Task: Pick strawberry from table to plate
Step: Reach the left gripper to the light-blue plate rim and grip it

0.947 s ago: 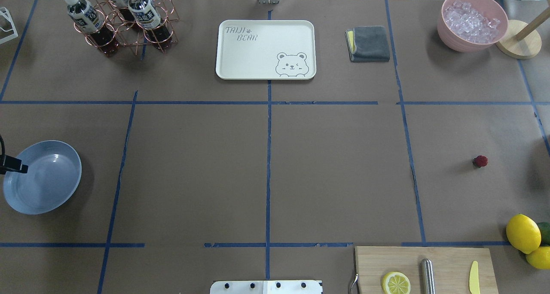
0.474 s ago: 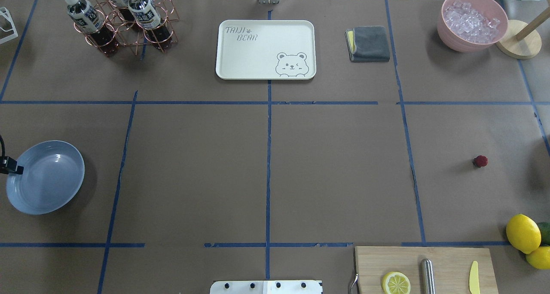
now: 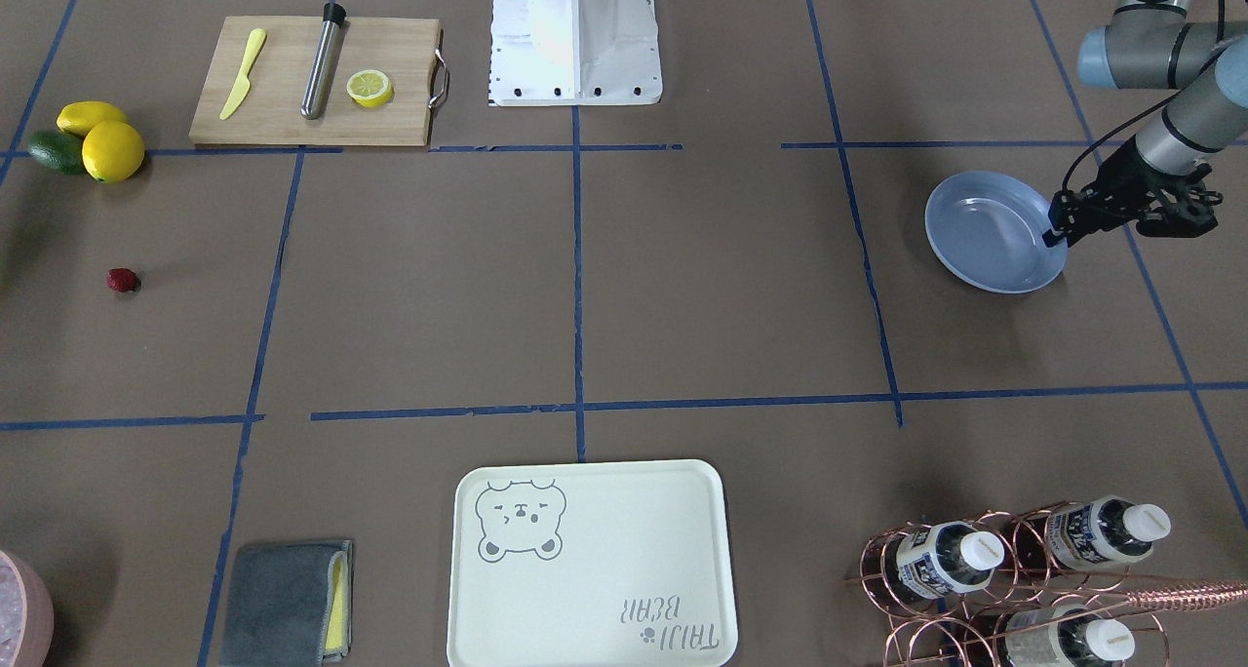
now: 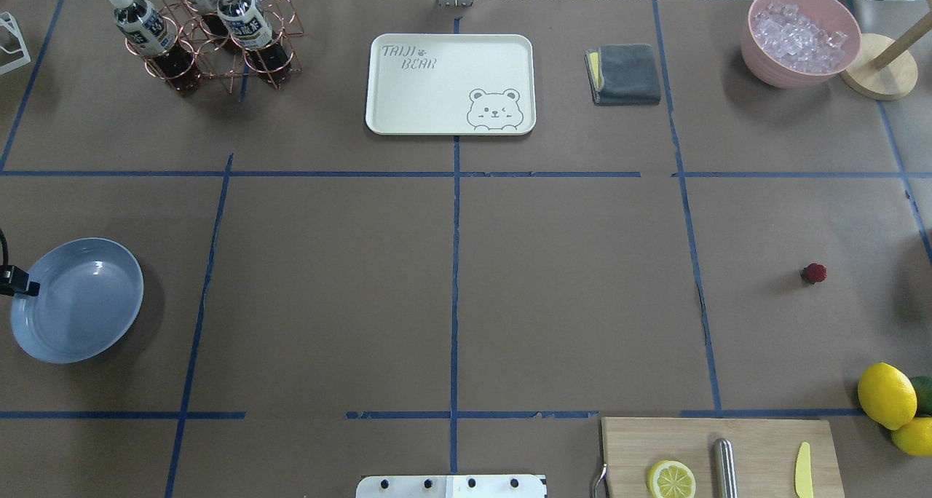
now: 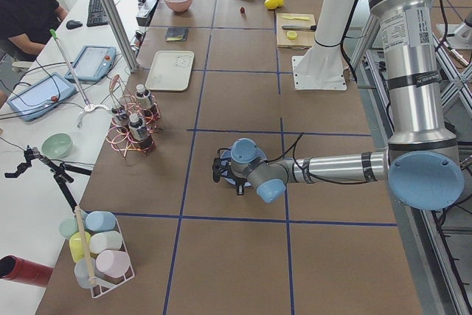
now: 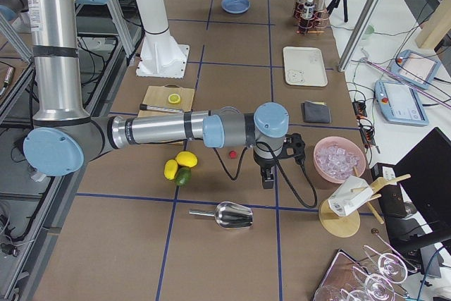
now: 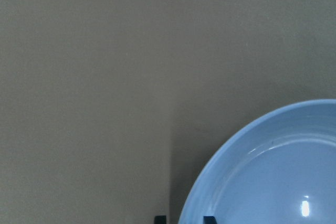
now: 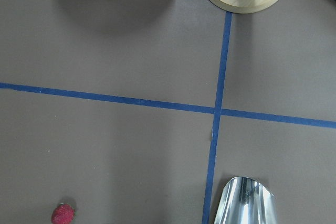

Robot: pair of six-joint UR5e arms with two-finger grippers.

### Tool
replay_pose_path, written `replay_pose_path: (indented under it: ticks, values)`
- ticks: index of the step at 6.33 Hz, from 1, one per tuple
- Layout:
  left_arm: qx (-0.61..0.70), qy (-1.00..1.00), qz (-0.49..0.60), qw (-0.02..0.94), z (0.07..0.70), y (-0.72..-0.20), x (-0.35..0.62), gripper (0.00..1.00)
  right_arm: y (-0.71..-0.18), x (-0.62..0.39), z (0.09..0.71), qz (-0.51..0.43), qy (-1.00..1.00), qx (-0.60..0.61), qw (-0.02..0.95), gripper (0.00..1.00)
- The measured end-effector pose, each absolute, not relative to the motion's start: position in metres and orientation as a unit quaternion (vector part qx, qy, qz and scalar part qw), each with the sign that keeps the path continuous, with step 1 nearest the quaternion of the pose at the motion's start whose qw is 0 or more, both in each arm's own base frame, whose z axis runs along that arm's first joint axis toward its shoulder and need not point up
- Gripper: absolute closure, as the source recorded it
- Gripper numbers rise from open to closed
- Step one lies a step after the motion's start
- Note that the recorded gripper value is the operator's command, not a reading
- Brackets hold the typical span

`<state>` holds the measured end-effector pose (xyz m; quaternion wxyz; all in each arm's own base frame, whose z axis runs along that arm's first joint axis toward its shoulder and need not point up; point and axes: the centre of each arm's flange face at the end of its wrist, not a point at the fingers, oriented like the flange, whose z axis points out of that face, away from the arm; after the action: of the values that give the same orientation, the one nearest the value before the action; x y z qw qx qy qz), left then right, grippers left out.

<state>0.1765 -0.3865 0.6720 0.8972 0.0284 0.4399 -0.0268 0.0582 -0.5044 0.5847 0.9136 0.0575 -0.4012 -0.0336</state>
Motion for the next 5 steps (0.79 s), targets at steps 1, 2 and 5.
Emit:
replay_pose_path:
  ticks: [1, 2, 5]
  values:
    - [0.027, 0.439, -0.027, 0.898, 0.6736, -0.3862, 0.1766, 0.84, -0.5046, 0.0582, 0.5844, -0.034, -0.401, 0.058, 0.914, 0.0]
    - [0.026, 0.438, -0.027, 0.898, 0.6748, -0.3858, 0.1768, 1.0, -0.5049, 0.0584, 0.5842, -0.034, -0.401, 0.058, 0.914, 0.0]
    - [0.03, 0.443, -0.022, 0.896, 0.6669, -0.384, 0.1752, 1.0, -0.5052, 0.0587, 0.579, -0.035, -0.402, 0.063, 0.913, 0.0]
